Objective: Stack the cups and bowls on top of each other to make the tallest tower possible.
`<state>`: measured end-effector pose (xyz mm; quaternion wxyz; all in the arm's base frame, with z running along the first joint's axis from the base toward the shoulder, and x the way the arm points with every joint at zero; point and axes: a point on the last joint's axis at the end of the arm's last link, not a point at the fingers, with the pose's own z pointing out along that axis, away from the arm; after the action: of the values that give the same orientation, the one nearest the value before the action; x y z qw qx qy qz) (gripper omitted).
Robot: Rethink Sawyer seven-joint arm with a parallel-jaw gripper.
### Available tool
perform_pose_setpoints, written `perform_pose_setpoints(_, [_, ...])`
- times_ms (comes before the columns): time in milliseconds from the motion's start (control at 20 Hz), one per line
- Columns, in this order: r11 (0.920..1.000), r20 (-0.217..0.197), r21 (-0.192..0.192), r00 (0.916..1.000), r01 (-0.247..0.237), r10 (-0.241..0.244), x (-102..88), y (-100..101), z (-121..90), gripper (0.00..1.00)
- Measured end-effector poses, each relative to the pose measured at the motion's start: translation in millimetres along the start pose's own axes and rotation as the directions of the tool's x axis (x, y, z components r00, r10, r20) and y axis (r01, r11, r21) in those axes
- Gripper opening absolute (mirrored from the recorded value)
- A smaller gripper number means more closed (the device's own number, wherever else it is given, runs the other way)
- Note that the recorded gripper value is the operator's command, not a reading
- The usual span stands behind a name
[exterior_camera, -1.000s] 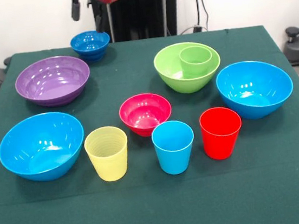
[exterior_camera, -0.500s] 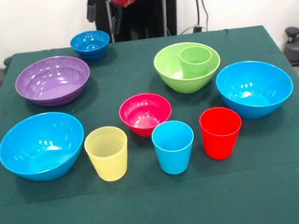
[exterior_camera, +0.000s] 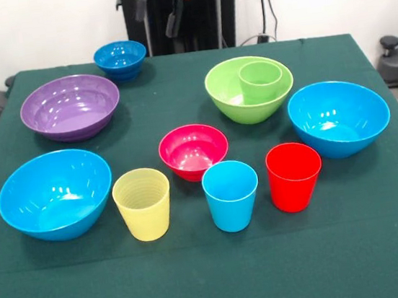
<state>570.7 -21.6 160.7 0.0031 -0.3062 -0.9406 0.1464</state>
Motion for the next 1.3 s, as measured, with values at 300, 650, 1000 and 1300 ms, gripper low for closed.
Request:
perform_pose_setpoints(300, [0.9992, 0.003, -0.004, 0.9992, -0.039, 0.039, -5.4, -3, -6, 1.00])
perform_pose_setpoints(650, [0.9983, 0.005, 0.000, 0.9983, -0.059, 0.059, -14.8, -5, -6, 1.00])
perform_pose_setpoints(1000, [0.9972, -0.036, 0.038, 0.9972, -0.065, 0.066, -19.2, -6, -1, 1.00])
perform_pose_setpoints(1300, [0.9966, -0.045, 0.040, 0.9963, -0.072, 0.074, -21.7, -6, -4, 1.00])
